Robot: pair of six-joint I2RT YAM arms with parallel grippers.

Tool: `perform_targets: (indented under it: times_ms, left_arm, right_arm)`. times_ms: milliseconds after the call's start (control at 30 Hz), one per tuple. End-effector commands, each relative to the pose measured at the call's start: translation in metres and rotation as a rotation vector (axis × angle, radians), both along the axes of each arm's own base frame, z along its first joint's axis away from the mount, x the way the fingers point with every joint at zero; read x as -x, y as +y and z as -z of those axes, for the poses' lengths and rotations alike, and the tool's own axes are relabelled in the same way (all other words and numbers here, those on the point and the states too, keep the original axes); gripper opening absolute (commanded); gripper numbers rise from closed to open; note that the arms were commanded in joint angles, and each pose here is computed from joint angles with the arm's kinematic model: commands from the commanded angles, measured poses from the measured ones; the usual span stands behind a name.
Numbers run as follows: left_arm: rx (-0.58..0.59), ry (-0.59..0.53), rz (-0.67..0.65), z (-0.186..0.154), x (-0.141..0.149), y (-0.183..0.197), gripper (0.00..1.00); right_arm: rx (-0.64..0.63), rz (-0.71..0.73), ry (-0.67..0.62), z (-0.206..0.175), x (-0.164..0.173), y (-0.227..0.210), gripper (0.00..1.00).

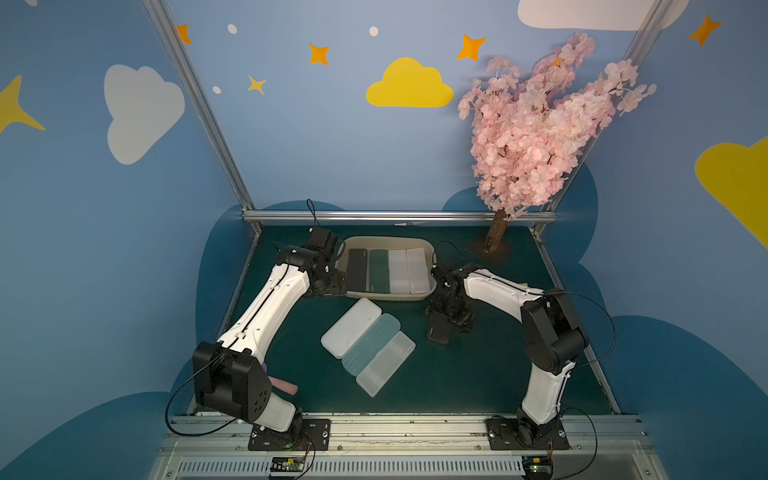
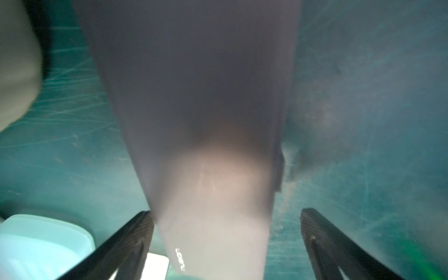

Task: Put the pencil case into the storage box
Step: Pick up the pencil case from the center of the board.

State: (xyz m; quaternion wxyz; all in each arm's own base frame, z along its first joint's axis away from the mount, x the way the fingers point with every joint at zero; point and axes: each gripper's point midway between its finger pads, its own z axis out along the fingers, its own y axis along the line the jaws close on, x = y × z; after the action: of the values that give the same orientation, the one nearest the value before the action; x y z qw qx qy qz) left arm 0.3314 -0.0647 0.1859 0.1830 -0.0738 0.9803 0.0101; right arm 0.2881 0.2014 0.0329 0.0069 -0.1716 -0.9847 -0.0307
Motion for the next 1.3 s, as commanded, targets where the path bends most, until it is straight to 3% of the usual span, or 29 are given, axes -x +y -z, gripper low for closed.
perform_targets:
  times_ms: [0, 267, 567, 700, 967, 1133, 1267]
  left_arm:
    - [-0.011, 0.018, -0.013, -0.004, 0.000, 0.003, 0.94]
    - [-0.012, 0.028, -0.012, -0.004, 0.000, 0.002, 0.93]
    - [-0.018, 0.027, -0.011, -0.004, 0.002, 0.004, 0.93]
    - [-0.023, 0.019, -0.008, -0.006, 0.002, 0.005, 0.93]
    - [-0.022, 0.001, -0.011, -0.008, -0.001, 0.006, 0.93]
    - [-0.009, -0.021, -0.011, -0.010, -0.005, 0.004, 0.93]
    - [-0.003, -0.032, -0.009, -0.011, -0.006, 0.005, 0.93]
  right_arm:
    - [-0.004, -0.014, 0.023, 0.012, 0.002, 0.006, 0.99]
    - [0.019, 0.036, 0.044, 0.020, 0.004, 0.003, 0.97]
    - [0.044, 0.039, 0.041, 0.010, 0.020, -0.026, 0.62]
    - [0.061, -0.003, 0.022, -0.011, 0.029, -0.043, 0.55]
    - [0.075, -0.221, -0.202, -0.110, 0.007, -0.053, 0.54]
    - [-0.028, -0.386, -0.456, -0.174, -0.041, -0.007, 0.53]
    - [-0.066, -0.430, -0.561, -0.187, -0.083, 0.033, 0.53]
